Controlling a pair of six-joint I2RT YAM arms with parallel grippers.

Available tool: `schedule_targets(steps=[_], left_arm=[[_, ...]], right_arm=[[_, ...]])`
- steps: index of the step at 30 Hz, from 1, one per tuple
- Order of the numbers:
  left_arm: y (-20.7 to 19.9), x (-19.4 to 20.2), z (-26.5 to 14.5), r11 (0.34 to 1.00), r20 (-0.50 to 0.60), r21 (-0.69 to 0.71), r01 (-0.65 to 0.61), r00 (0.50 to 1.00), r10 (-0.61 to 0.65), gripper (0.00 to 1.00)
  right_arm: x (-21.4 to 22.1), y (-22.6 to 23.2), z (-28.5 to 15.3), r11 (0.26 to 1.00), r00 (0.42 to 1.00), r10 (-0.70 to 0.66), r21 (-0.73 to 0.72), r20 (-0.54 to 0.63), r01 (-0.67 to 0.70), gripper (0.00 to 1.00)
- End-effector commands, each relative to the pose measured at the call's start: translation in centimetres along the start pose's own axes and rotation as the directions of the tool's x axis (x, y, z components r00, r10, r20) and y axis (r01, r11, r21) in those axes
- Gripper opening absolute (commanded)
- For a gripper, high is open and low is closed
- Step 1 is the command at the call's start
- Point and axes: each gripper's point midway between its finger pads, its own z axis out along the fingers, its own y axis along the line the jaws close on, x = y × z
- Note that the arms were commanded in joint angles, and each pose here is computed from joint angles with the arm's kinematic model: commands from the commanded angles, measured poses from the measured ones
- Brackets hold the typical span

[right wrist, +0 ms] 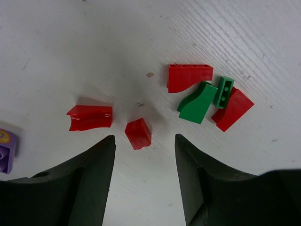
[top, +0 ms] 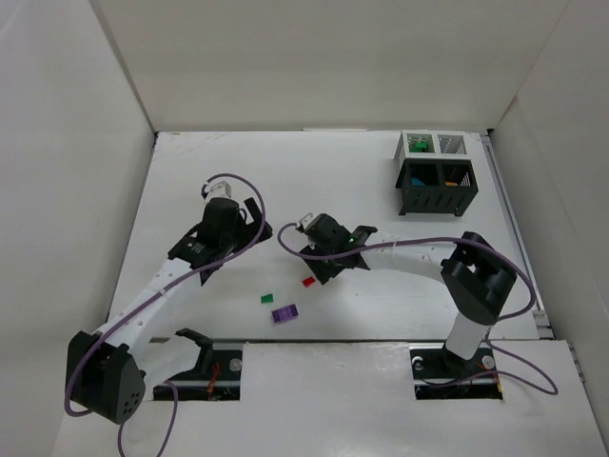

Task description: Sort the legos into containers by color

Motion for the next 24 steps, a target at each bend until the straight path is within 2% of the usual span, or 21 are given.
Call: schedule_targets(steps=[1, 4, 8, 13, 16, 17, 18, 21, 24], left_arm=[[0.1, -0.1, -0.7, 1.000, 0.018, 0.005, 0.007, 1.000, -0.007, 1.00], [0.5, 0.1, -0.5, 1.000, 0.019, -0.009, 0.006, 1.000, -0.006, 1.00], [0.4, 0.4, -0.4, 1.000, 0.007, -0.011, -0.002, 1.000, 0.002, 1.00], [0.5, 0.3, -0.3, 1.000, 0.013, -0.017, 0.008, 1.000, -0.008, 1.00], [0.5, 0.3, -0.3, 1.000, 0.013, -0.017, 0.008, 1.000, -0.008, 1.00], [0.5, 0.3, -0.3, 1.000, 0.013, -0.017, 0.008, 1.000, -0.008, 1.00], [0.6, 0.2, -0.3, 1.000, 0.019, -0.024, 0.008, 1.000, -0.007, 1.00], [0.8, 0.5, -0.2, 1.000, 0.013, -0.030, 0.006, 1.000, -0.006, 1.00], [0.8, 0.5, -0.2, 1.000, 0.013, -0.030, 0.006, 1.000, -0.006, 1.00]], right_arm=[[-0.8, 0.0, 0.9, 1.000, 0.999, 0.015, 0.010, 0.036, -0.016, 0.59], [0.4, -0.1, 1.9, 1.000, 1.000, 0.011, 0.017, -0.003, -0.011, 0.57], [0.4, -0.1, 2.3, 0.999, 1.000, 0.013, 0.040, -0.006, -0.013, 0.52], [0.8, -0.3, 2.4, 0.999, 1.000, 0.012, 0.051, -0.015, -0.011, 0.50], [1.1, -0.4, 2.3, 0.998, 0.999, 0.019, 0.054, -0.026, -0.018, 0.40], [0.8, -0.3, 2.0, 0.998, 1.000, 0.021, 0.052, -0.016, -0.020, 0.32], [1.4, -0.5, 1.9, 0.998, 0.999, 0.019, 0.056, -0.037, -0.016, 0.29], [0.9, -0.3, 0.6, 0.998, 1.000, 0.026, 0.057, -0.016, -0.025, 0.20], [-0.3, -0.5, -1.0, 0.997, 0.999, 0.041, 0.072, 0.021, -0.043, 0.17]])
